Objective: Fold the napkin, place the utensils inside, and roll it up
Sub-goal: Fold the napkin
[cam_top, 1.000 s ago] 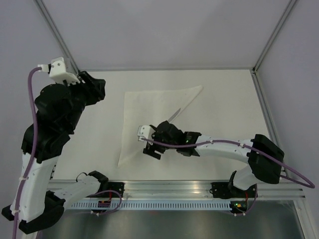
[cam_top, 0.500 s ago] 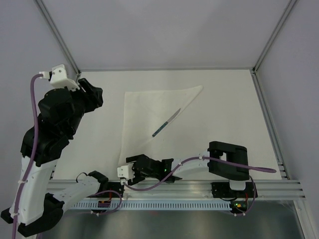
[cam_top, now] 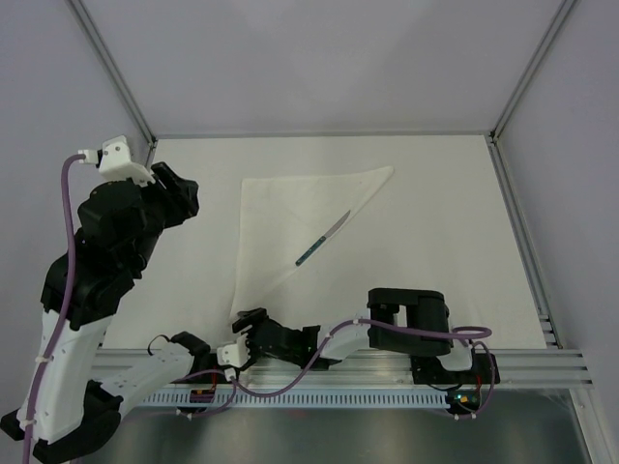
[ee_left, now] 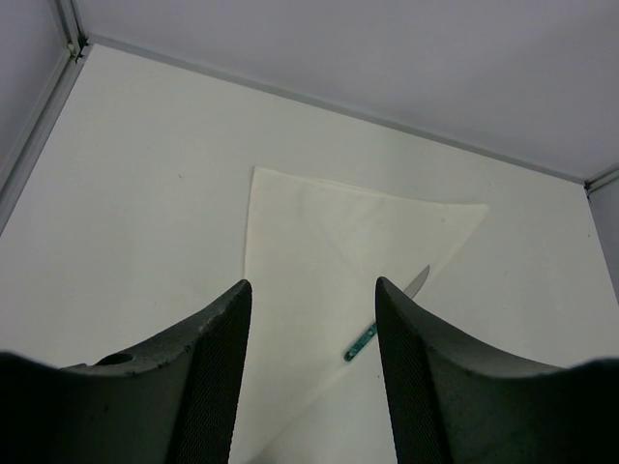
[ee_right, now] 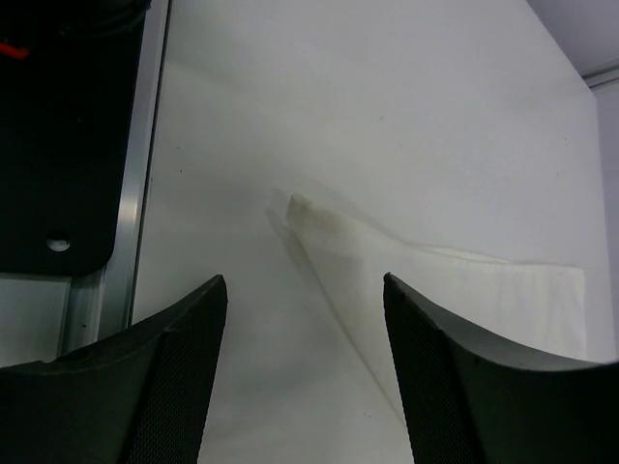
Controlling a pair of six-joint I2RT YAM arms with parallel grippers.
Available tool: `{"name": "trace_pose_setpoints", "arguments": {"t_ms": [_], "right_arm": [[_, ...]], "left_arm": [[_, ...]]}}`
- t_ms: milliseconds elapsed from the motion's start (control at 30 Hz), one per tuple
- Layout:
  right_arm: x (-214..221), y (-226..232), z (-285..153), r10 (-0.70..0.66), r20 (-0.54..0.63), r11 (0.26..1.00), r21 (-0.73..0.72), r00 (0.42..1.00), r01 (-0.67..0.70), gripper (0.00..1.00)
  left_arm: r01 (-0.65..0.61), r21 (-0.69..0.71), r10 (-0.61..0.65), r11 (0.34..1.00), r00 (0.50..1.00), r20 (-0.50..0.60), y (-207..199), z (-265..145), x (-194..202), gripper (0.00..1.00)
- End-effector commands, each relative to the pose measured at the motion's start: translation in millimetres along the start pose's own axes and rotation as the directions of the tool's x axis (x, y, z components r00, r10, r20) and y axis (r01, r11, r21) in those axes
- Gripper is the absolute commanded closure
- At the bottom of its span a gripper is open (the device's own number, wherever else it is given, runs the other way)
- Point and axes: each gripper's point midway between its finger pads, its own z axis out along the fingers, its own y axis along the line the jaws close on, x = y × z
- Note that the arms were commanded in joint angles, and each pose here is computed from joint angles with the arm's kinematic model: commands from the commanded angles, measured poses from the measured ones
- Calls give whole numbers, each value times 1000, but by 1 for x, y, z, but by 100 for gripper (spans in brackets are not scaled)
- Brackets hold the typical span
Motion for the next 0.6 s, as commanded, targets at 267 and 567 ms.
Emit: {"name": "trace_pose_setpoints", "arguments": {"t_ms": [267,567], "right_arm": [[-25,-3,23,-63,87,993,103,994,53,31],[-18,3,27,-81,86,991,110,993,71,41]], "left_arm": [[28,1,-28,1000,999,-31,2,-1,14,43],[20,-6,-21,1000,998,-67,4,5,30,43]]}}
